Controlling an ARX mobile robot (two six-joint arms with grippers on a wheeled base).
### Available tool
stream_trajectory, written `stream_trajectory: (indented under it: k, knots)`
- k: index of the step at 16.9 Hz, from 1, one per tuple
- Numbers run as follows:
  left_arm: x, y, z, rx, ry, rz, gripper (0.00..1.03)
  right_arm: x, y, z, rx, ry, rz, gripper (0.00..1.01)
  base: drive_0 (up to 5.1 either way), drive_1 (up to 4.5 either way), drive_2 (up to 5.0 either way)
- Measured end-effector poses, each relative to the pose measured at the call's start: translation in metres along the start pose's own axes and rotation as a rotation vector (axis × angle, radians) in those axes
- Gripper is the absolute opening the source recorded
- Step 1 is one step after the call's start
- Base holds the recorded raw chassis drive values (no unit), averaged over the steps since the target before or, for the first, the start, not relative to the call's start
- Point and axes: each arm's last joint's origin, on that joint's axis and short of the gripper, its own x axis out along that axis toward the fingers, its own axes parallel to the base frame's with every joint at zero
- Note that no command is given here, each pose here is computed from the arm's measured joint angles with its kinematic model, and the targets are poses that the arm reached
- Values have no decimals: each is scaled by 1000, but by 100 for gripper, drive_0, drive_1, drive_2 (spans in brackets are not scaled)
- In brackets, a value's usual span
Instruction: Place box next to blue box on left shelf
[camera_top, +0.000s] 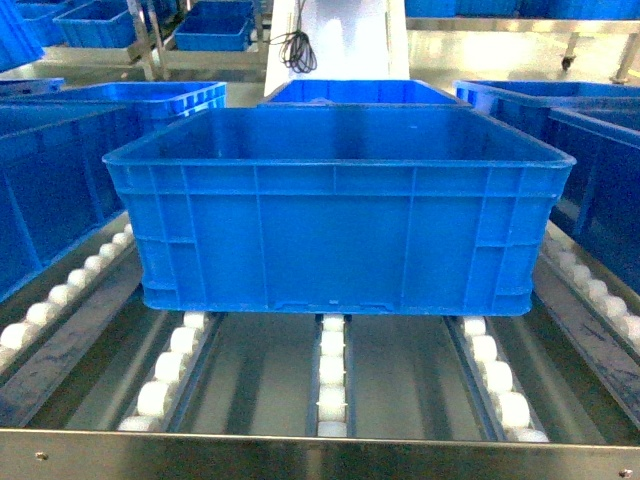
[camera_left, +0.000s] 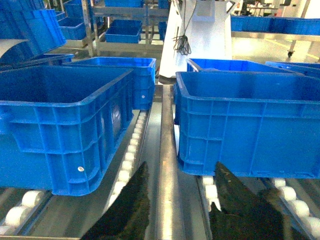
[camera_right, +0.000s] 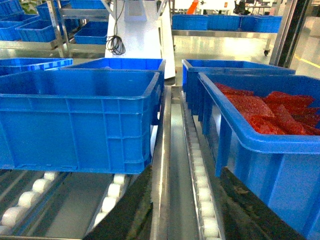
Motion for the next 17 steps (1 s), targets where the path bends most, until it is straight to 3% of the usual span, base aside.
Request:
stream_trajectory:
  k: [2,6,17]
  knots:
    - [0,0,0,0,0,0,47,0,0,0,0,0,0,49,0,0,0]
    - [0,0,0,0,0,0,98,0,0,0,0,0,0,100,0,0,0]
    - [0,0,0,1,0,0,98,0,0,0,0,0,0,98,0,0,0]
